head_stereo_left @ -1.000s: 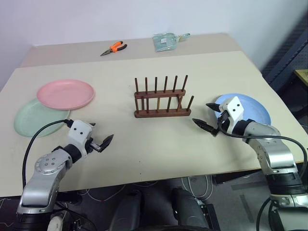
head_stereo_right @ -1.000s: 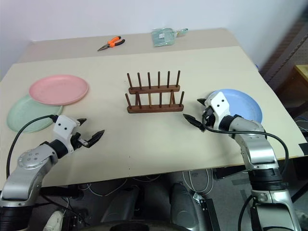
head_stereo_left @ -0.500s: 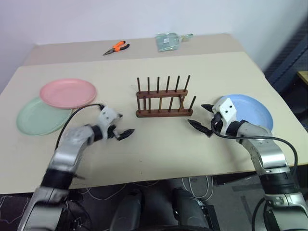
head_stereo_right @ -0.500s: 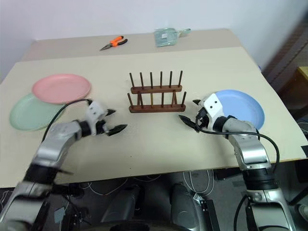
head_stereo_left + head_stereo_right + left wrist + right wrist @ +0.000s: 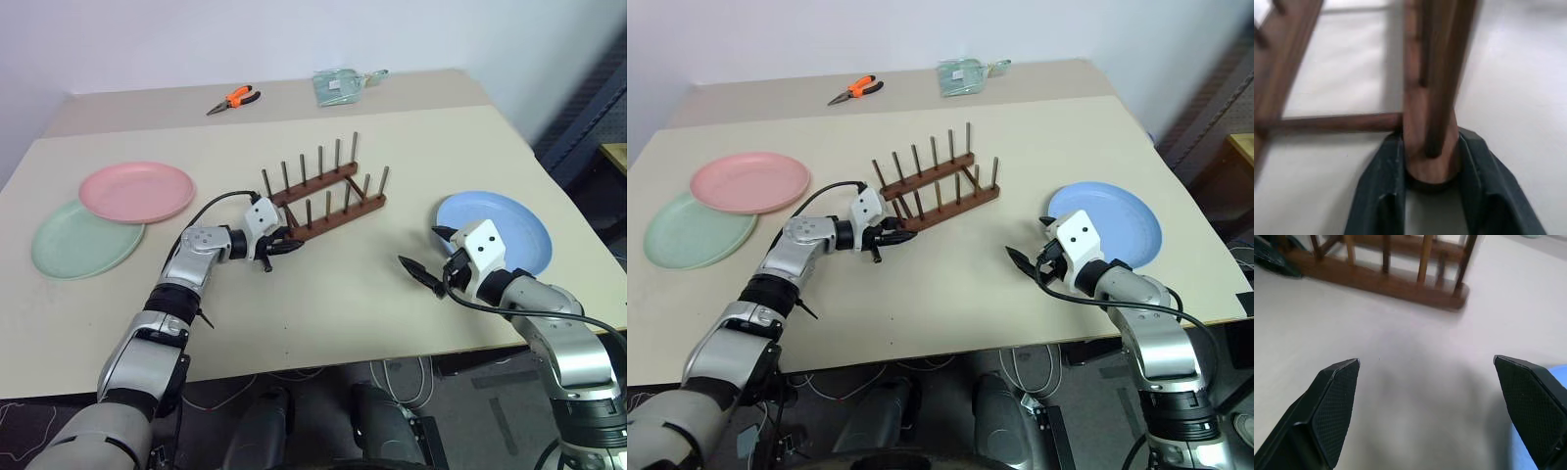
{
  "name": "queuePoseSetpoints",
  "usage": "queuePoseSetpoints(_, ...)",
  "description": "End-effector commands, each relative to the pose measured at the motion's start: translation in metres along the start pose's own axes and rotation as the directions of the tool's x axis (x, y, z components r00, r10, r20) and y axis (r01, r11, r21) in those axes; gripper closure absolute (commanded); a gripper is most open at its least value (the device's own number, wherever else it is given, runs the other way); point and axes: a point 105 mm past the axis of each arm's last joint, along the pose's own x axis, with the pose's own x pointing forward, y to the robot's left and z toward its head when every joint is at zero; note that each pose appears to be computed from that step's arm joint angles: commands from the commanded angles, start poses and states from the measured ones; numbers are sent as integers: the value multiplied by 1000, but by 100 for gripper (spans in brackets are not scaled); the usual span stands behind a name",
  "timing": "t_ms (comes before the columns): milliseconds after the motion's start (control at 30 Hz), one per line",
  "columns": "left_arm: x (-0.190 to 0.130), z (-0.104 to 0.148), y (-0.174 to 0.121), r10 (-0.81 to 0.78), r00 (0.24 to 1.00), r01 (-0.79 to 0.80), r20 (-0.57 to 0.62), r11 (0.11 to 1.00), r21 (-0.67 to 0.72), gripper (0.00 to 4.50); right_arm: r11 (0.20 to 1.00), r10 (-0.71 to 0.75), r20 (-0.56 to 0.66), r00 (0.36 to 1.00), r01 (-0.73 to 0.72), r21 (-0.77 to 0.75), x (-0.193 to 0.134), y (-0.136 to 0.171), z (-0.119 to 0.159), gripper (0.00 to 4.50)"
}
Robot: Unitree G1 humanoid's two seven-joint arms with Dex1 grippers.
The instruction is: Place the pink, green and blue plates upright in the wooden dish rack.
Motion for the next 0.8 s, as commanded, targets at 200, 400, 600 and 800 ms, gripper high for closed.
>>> queuePoseSetpoints(200, -27, -2, -38, -141, 990, 141, -6, 990, 14, 372, 998, -14, 34, 999, 16, -53, 6, -15, 9, 0)
queuePoseSetpoints(400, -55, -10, -58, -177, 980, 180, -95, 983, 23, 192, 997, -29, 0, 1000, 29, -75, 3, -26, -2, 0)
queuePoseSetpoints(600, -99, -49, -45, -10, 963, 0, -271, 999, -38, 0, 996, 38, -24, 999, -40, -83, -8, -21, -5, 53)
queuePoseSetpoints(800, -106, -30, -103, -148, 976, 112, -161, 970, -216, 194, 960, 271, -47, 961, -274, -57, -11, 28, -2, 336)
